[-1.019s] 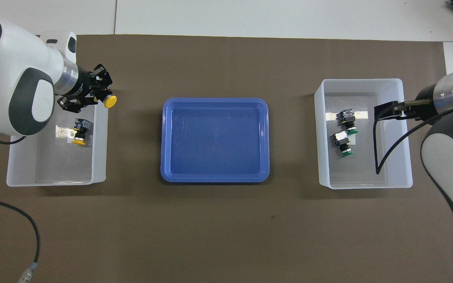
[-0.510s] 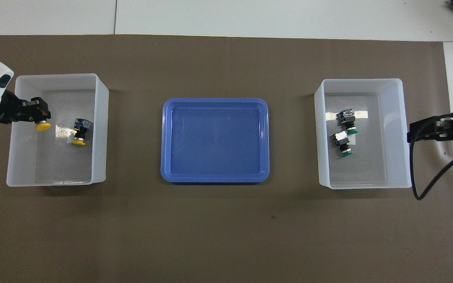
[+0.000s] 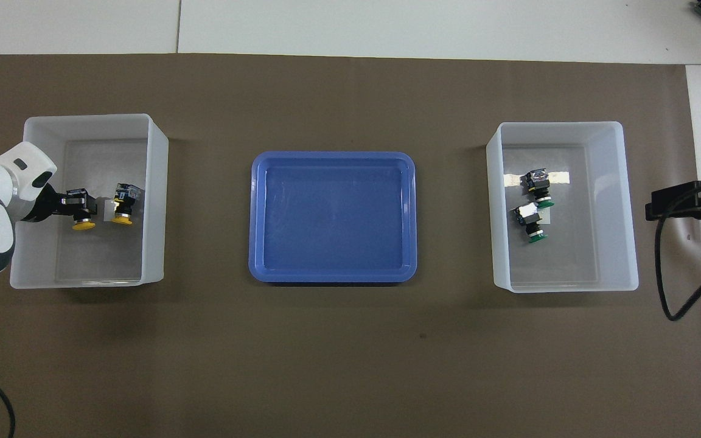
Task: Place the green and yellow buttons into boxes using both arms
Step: 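Lower the yellow button into the left bin and open the left gripper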
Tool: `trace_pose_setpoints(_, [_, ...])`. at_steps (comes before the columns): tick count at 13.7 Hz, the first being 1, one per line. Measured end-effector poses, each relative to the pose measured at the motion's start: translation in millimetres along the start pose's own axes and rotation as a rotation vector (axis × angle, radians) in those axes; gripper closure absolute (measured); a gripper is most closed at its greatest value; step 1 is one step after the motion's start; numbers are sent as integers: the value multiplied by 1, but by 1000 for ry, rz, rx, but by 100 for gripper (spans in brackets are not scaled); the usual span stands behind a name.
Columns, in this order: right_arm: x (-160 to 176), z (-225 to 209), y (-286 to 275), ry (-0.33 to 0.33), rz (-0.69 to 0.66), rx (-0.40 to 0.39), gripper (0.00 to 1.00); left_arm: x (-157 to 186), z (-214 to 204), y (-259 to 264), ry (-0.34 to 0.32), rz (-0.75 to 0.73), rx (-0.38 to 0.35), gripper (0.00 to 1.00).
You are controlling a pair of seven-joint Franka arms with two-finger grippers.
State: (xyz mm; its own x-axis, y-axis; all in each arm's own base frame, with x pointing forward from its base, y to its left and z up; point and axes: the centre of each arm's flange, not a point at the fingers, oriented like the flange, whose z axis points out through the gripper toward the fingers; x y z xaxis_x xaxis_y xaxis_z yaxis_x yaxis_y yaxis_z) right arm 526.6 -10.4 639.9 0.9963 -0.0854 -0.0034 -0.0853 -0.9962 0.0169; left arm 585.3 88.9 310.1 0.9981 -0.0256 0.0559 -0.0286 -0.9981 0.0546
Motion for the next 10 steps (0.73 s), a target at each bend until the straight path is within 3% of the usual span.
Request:
trace_pose_setpoints(3, [0, 1, -2, -2, -13, -2, 0, 6, -14, 5, -11, 27, -5, 15])
trace_pose_setpoints(6, [6, 10, 3, -13, -4, -3, 0, 28, -86, 17, -80, 58, -28, 13])
trace_pose_setpoints(8, [9, 14, 4, -17, -2, -4, 0, 39, -140, 43, -102, 103, 1, 13])
trace_pose_setpoints(10, [9, 14, 4, -17, -3, -3, 0, 44, -165, 83, -124, 108, 36, 13])
